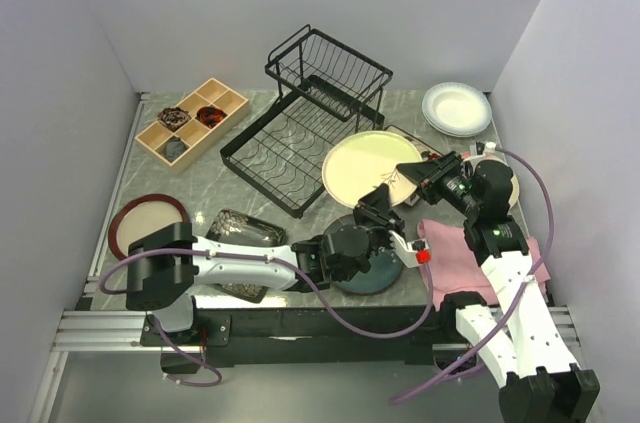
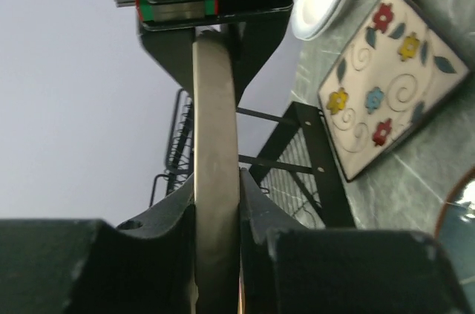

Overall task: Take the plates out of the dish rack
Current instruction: Unload the plate from the dish rack, then place the plate at the center of the board.

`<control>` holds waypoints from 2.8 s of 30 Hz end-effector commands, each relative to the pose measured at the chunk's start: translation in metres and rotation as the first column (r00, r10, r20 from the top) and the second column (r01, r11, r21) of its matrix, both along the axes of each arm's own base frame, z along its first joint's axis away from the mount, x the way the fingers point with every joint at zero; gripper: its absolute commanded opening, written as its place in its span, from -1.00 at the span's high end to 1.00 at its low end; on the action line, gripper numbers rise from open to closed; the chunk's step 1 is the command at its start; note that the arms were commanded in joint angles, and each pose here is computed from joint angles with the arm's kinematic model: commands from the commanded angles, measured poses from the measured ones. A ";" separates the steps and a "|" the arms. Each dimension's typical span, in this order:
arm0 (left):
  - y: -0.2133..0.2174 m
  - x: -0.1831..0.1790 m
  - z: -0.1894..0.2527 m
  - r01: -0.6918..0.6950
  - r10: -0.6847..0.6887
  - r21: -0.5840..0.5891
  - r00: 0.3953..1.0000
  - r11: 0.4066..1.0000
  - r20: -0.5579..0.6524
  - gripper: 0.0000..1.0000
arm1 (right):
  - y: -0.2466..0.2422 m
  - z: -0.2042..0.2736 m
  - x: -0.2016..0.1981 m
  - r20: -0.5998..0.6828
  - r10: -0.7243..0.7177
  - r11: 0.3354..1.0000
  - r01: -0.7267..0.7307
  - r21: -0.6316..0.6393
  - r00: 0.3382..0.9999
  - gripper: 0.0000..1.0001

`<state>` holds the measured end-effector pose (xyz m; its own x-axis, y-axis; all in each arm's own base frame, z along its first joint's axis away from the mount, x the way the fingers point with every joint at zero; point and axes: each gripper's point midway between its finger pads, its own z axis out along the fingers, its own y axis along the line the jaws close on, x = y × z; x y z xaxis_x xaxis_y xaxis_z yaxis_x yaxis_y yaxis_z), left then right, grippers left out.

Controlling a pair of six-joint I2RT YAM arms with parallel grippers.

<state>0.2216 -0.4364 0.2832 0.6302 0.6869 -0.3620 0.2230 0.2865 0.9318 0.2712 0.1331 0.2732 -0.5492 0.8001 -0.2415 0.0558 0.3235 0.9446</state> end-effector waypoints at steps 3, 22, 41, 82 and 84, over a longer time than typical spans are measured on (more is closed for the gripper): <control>0.001 -0.013 0.062 0.047 -0.086 -0.378 0.992 0.925 -0.089 0.23 | 0.001 0.037 0.001 0.256 0.001 1.000 -0.007 0.023 0.967 1.00; 0.017 -0.097 0.016 -0.076 -0.546 -0.683 0.540 0.726 -0.640 -0.99 | -0.123 0.006 0.019 0.216 -0.412 0.904 0.427 -0.022 0.885 1.00; 0.082 -0.102 -0.009 -0.243 -0.588 -0.734 0.466 0.634 -0.661 -0.99 | -0.283 -0.039 0.035 0.218 -0.840 0.459 0.865 -0.201 0.497 1.00; 0.095 -0.099 0.000 -0.263 -0.607 -0.768 0.487 0.584 -0.628 -0.99 | -0.337 -0.213 0.044 -0.280 -0.888 0.460 0.739 -0.492 0.366 -0.07; 0.094 -0.099 -0.001 -0.263 -0.605 -0.765 0.485 0.588 -0.632 -0.99 | -0.338 -0.216 0.043 -0.293 -0.889 0.456 0.729 -0.511 0.351 -0.06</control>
